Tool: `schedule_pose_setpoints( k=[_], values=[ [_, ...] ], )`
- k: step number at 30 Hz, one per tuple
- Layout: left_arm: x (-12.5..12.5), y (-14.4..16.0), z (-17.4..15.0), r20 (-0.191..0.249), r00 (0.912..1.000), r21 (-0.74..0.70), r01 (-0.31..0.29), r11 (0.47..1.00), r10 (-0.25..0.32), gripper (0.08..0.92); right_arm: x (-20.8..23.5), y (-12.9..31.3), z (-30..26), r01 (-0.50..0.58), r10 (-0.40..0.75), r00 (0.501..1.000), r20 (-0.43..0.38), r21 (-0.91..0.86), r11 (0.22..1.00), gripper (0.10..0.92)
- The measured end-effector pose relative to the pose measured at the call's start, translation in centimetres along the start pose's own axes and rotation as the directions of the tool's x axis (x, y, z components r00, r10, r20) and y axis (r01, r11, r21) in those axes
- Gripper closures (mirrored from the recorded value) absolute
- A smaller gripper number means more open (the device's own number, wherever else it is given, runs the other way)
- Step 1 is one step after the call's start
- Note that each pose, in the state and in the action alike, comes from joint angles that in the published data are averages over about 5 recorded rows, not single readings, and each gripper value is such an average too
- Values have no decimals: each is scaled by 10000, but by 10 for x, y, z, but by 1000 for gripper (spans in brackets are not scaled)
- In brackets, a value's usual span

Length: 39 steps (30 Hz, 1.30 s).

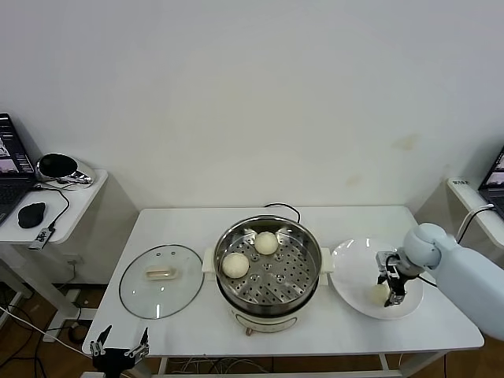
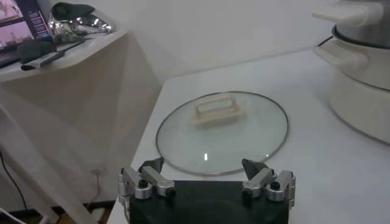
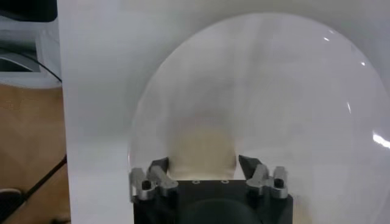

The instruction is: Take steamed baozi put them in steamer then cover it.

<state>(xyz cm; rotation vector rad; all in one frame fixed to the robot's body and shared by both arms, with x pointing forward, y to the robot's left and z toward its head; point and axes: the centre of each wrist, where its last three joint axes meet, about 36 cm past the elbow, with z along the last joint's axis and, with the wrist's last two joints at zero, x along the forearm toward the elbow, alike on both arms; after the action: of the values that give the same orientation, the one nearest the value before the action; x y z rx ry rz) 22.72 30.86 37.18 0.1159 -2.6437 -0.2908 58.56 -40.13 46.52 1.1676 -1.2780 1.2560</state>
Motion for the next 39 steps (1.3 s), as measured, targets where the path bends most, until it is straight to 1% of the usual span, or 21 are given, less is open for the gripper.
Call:
schedule_pose_setpoints(
  k=[6, 13, 16, 19, 24, 28, 31, 35, 39],
  values=[
    [-1, 1, -3, 100, 9999, 1, 62, 10000, -62, 177, 22, -6, 1, -119, 120, 9999, 108, -44, 9999, 447],
    [-2, 1, -10, 318, 9992, 43, 236, 9997, -237, 177, 76, -30, -16, -616, 599, 9963, 619, 263, 9978, 462],
    [-3, 3, -12, 388, 9987, 58, 316, 9995, -318, 177, 107, -46, -30, -871, 807, 9909, 1073, 561, 9946, 462],
    [-4, 4, -14, 460, 9983, 107, 347, 9993, -352, 177, 136, -63, -47, -1033, 825, 9805, 1783, 1110, 9884, 462],
    [-5, 4, -19, 597, 9976, 201, 336, 9992, -348, 177, 180, -88, -82, -1365, 542, 9539, 2951, 2657, 9543, 462],
    [-5, 6, -23, 697, 9968, 270, 379, 9989, -397, 177, 212, -100, -115, -1761, 250, 9387, 3438, 4160, 8922, 462],
    [-5, 7, -23, 724, 9963, 340, 435, 9985, -459, 177, 231, -105, -141, -2029, 56, 9373, 3485, 5325, 8217, 462],
    [-4, 7, -23, 701, 9963, 358, 475, 9982, -500, 177, 245, -105, -180, -2223, -202, 9440, 3293, 6801, 6986, 462],
    [-2, 8, -24, 727, 9958, 382, 529, 9979, -555, 177, 247, -98, -219, -2204, -383, 9571, 2871, 8076, 5470, 458]
  ],
)
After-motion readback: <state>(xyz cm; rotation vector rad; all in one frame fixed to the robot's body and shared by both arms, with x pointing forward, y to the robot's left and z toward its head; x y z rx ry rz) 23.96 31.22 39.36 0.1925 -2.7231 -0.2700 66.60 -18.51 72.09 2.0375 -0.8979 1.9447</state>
